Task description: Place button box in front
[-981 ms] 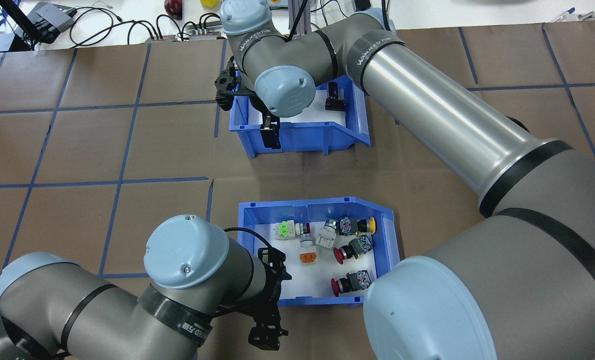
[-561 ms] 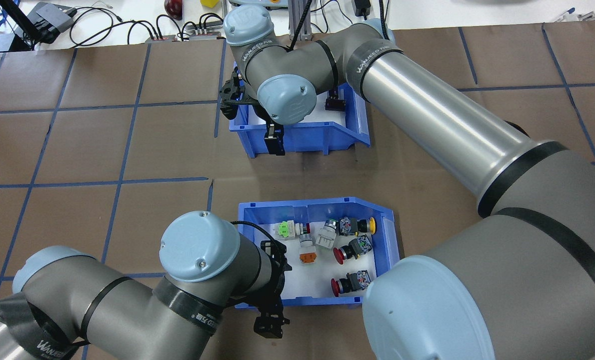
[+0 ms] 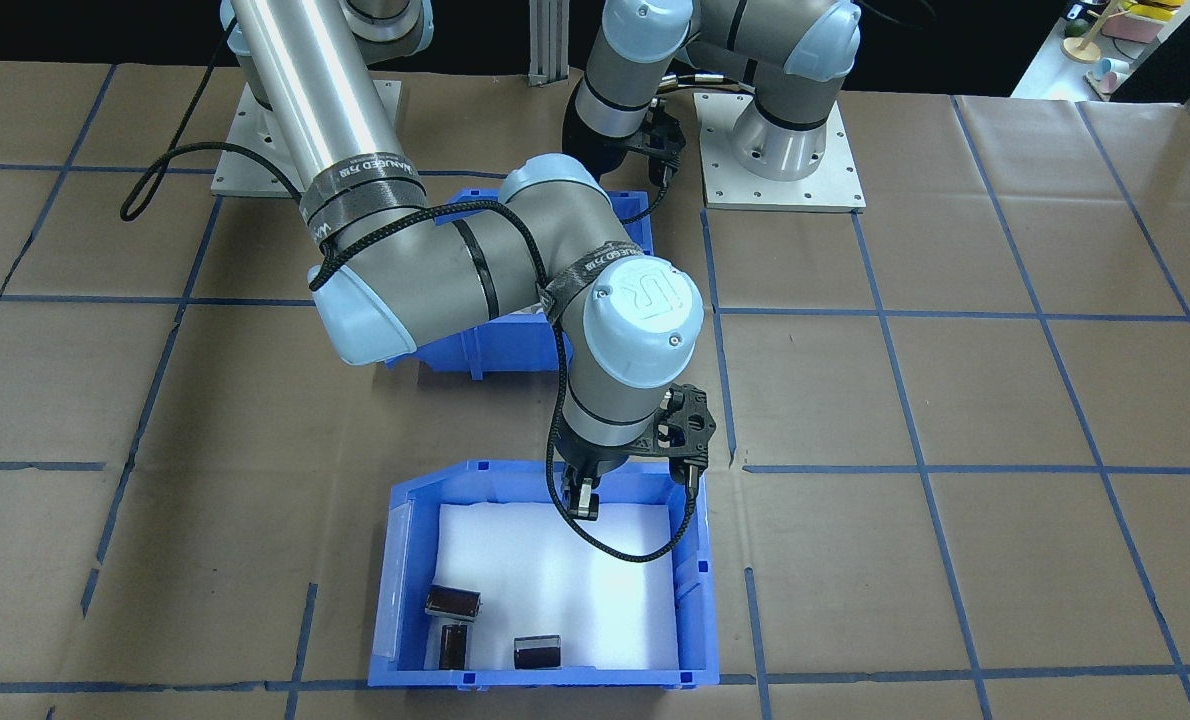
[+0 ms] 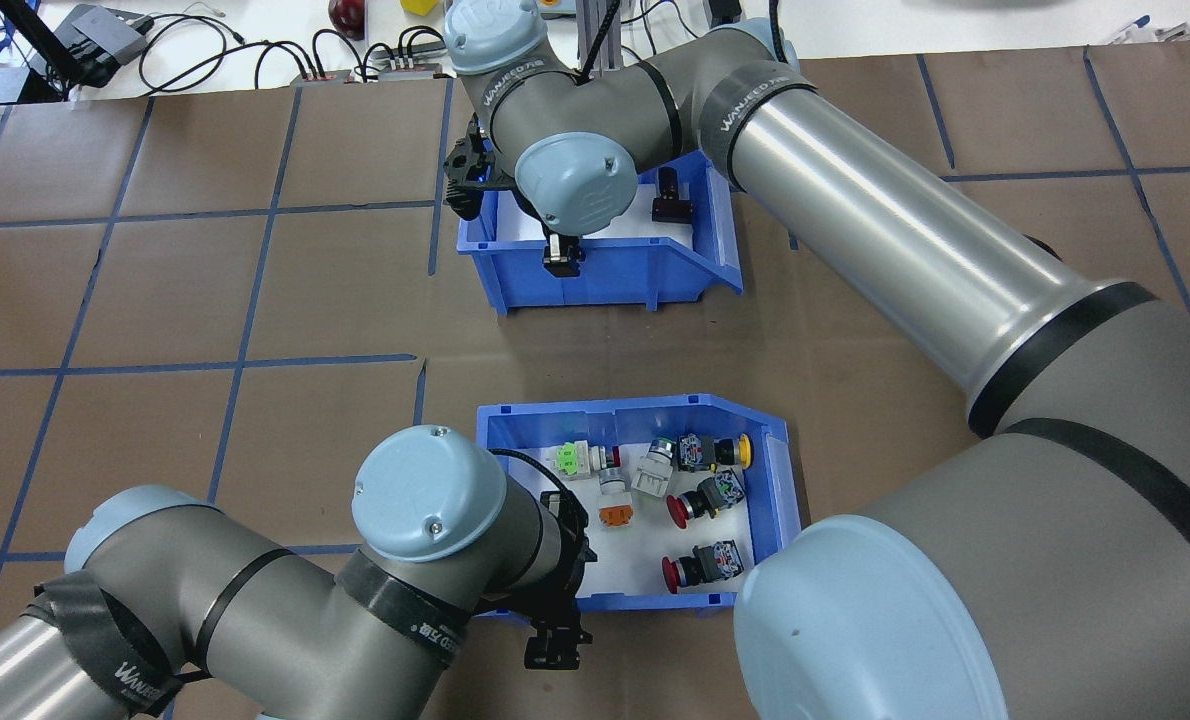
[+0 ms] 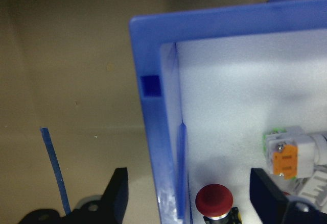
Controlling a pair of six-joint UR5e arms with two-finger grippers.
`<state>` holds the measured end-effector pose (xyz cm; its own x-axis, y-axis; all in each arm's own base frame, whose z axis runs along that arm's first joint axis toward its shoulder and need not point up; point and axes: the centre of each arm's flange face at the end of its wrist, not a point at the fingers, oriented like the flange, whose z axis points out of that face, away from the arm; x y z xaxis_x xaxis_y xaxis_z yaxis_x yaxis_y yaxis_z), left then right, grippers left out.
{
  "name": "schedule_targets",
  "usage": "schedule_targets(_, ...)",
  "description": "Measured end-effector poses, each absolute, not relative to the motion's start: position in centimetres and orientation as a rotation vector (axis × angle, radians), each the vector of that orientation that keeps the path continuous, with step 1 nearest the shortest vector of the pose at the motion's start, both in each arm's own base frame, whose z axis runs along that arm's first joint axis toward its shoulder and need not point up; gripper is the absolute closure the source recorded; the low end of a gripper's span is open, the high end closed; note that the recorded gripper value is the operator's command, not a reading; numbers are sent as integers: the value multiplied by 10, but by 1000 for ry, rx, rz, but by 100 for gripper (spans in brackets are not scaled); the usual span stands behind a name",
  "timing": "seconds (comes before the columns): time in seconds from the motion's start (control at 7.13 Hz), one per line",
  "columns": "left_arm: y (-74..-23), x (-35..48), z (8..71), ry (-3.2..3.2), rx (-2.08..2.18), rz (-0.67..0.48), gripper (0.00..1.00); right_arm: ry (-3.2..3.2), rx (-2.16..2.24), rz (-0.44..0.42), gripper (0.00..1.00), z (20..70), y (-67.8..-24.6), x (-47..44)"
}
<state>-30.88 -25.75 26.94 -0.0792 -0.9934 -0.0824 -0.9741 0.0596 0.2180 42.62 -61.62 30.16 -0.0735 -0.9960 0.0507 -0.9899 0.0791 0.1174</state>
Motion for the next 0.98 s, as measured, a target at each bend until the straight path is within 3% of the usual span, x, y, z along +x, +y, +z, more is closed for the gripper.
schedule_targets(0.14,-254,-313,265,-2235,2064,-349,77,-2206,2037,-46,97,321,-623,417)
schedule_targets(0.28,-251,-320,262,-2235,2051,-398,93,-2199,2021,-29,97,339,-630,401)
schedule_targets(0.42,-250,-327,259,-2219,2034,-463,100,-2190,2010,-32,97,353,-639,375)
schedule_targets(0.7,-253,-334,260,-2161,2038,-493,100,-2169,2018,-75,97,373,-651,300)
schedule_targets(0.98,-260,-332,269,-2145,2037,-400,100,-2150,2044,-127,97,387,-647,205)
